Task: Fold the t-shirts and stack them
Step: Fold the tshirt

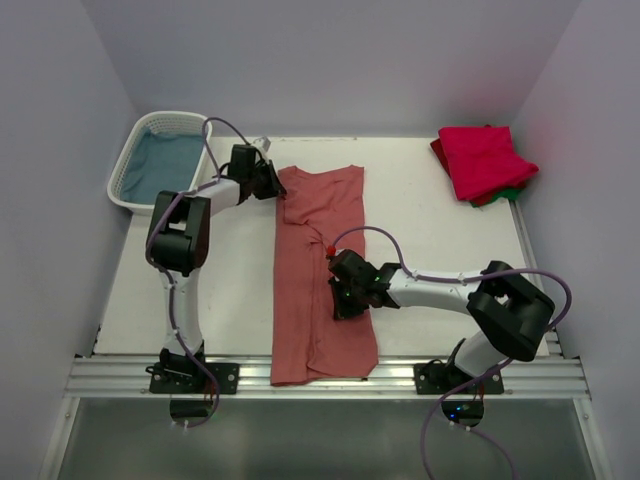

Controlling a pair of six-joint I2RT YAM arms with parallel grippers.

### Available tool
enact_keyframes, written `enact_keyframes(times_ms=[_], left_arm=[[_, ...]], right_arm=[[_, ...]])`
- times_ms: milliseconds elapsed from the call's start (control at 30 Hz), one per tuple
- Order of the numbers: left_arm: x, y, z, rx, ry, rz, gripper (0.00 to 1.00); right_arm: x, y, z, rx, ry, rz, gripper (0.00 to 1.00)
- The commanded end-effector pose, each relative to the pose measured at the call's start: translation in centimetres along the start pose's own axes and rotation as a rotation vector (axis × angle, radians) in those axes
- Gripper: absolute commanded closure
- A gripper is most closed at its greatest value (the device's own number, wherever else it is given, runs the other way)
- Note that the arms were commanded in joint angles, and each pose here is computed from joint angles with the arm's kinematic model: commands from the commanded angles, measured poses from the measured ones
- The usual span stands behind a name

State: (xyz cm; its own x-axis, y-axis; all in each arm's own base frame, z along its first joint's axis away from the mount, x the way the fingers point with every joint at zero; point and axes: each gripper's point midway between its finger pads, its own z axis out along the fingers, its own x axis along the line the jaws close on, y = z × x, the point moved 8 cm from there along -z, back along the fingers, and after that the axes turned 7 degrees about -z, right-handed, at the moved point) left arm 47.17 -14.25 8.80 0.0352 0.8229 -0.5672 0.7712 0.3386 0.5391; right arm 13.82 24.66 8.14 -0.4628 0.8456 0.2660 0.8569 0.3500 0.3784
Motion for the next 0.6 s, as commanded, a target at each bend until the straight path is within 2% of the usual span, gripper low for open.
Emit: enact_keyframes(times_ms=[0,100,200,400,567], left_arm=[[-0.6,1.8,0.2,-0.056,-0.025,0.035,0.94],[-0.7,2.2,0.3,-0.066,-0.024,0.036,1.00],[-1.2,2.8,0.1,-0.084,-0.040,0.038,1.00],[-4.2,6.3,-1.8,-0.200,-0.111,0.073,1.00],[-4.7,8.4,-0.9,-0.189,-0.074,0.073,1.00]], right_arm=[[-2.5,-3.3,1.4,0.124,-0.131,-0.020,1.00],[-2.6,-3.4,1.3,0.121,-0.130,-0.021,1.00],[-2.6,-3.4,1.2,0.121,-0.133,-0.021,1.00],[-2.8,-3.7,1.3,0.127,-0.138,-0.019,1.00],[-2.9,-3.8,1.0,0.123,-0.142,-0.017,1.00]])
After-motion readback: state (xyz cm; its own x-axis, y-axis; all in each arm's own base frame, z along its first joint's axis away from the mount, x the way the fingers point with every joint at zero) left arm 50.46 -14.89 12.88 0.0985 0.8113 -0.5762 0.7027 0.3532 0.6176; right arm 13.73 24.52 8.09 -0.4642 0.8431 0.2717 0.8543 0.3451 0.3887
